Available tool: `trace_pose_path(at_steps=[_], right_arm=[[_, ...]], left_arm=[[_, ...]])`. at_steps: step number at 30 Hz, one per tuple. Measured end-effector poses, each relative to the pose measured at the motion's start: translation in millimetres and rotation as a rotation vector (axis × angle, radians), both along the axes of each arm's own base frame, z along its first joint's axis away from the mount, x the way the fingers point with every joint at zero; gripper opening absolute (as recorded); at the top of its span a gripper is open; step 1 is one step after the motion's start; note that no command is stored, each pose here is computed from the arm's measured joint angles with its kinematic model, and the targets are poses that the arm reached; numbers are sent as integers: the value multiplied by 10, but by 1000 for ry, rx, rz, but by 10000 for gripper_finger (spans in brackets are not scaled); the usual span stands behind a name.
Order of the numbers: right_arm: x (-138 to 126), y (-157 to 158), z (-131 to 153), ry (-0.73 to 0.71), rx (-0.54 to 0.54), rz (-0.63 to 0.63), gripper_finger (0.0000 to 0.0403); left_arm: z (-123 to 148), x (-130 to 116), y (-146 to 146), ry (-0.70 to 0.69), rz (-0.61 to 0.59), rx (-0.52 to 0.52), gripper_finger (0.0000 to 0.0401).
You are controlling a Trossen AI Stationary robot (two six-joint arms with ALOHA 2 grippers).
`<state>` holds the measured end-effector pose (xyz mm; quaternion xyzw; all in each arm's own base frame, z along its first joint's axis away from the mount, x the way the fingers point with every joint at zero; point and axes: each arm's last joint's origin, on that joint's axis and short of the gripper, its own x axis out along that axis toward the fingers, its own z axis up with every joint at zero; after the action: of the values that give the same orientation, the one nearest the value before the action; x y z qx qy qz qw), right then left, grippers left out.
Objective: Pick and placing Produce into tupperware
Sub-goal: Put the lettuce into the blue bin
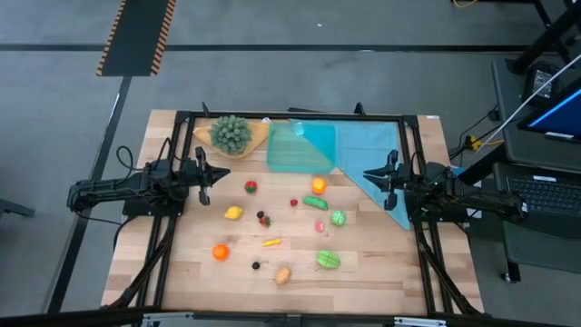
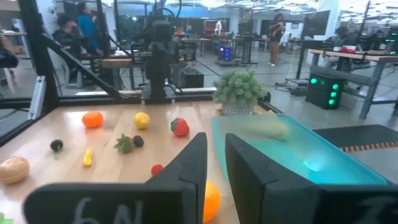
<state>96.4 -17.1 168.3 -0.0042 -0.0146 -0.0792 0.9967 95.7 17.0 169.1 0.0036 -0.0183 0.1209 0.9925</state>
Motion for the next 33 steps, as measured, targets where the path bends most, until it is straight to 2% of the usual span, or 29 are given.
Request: trace_pose_path(at_steps=[6,10,14,20,29,33], right_arm=[[1,2,-1,7,-40,5,62],[0,2,10,1,-79,4,62],[-2,3,31,-13,-82,3,62],[-27,7,204,-49,-110,1,62],[84,-13,340,7,-134,2,45],[171,-30,460,23,-141,0,43]], left_arm=[[18,3,0,-15,-1,12,0],[69,-5,-1,-24,2,82,0],[161,-16,-3,-50,4,100,0],[227,29,3,-50,5,117,0],[230,196,49,-35,21,115,0],[374,261,76,-20,27,113,0]])
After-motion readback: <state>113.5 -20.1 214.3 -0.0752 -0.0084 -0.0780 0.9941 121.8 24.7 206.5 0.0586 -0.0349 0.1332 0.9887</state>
